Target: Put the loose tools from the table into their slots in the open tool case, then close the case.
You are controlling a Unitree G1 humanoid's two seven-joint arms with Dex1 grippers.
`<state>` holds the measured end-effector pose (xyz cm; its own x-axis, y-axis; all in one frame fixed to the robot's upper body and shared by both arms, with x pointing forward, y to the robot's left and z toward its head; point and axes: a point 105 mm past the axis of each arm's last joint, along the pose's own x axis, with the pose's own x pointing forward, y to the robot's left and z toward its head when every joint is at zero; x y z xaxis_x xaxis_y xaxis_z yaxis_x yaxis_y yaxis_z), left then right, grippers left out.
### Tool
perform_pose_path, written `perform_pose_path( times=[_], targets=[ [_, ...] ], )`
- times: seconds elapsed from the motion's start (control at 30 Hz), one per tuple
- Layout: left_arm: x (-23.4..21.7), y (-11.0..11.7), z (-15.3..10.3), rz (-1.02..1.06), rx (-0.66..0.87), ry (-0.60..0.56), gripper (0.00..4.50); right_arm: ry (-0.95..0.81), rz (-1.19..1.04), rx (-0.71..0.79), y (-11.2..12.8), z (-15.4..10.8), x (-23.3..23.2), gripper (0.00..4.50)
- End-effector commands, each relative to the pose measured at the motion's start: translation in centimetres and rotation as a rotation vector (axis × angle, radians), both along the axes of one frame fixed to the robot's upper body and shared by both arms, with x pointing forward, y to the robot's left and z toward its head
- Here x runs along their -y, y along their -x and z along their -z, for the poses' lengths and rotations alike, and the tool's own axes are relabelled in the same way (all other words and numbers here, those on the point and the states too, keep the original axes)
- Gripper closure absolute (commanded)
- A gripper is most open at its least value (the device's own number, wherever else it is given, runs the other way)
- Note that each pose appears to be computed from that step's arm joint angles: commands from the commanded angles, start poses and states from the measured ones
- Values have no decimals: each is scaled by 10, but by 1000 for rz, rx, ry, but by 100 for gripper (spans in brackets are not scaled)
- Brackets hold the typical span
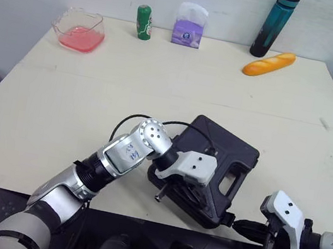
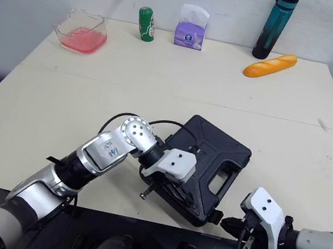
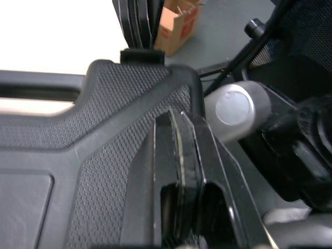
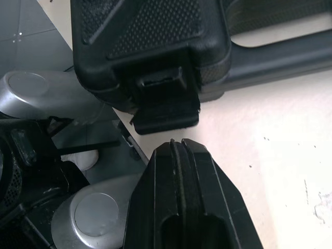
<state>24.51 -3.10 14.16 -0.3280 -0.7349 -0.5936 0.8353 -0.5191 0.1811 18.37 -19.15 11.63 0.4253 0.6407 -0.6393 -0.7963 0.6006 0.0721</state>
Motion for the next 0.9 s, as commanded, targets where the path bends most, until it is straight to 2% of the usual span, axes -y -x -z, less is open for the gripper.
perform_pose_path(
  times=[0.03, 0.27, 0.4, 0.53, 0.63, 0.67, 0.7, 0.77, 0.9],
  targets=[
    [-3, -6, 28, -38, 40, -87, 447, -37, -36, 34, -1, -8, -13, 449],
    [-8, -17, 51, -32, 144, -121, 447, -116, -77, 105, -16, -27, -36, 449],
    [-5, -20, 50, -31, 145, -106, 447, -81, -61, 107, -22, -27, -37, 449],
    [1, -19, 28, -58, 35, -12, 447, -53, -58, 128, -16, -34, -26, 449],
    [-4, -17, -13, -62, -96, 151, 447, 81, 1, 252, -27, -44, 0, 449],
    [-12, -21, -31, -84, -158, 211, 400, 87, 32, 292, -31, -53, 10, 450],
    [-21, -24, -46, -106, -208, 255, 383, 62, 48, 315, -32, -63, 16, 418],
    [-39, -30, -64, -140, -245, 313, 311, 3, 27, 322, -26, -78, 21, 353],
    [-84, -41, -90, -285, -287, 400, 123, -67, -31, 322, -12, -105, 35, 153]
  ],
)
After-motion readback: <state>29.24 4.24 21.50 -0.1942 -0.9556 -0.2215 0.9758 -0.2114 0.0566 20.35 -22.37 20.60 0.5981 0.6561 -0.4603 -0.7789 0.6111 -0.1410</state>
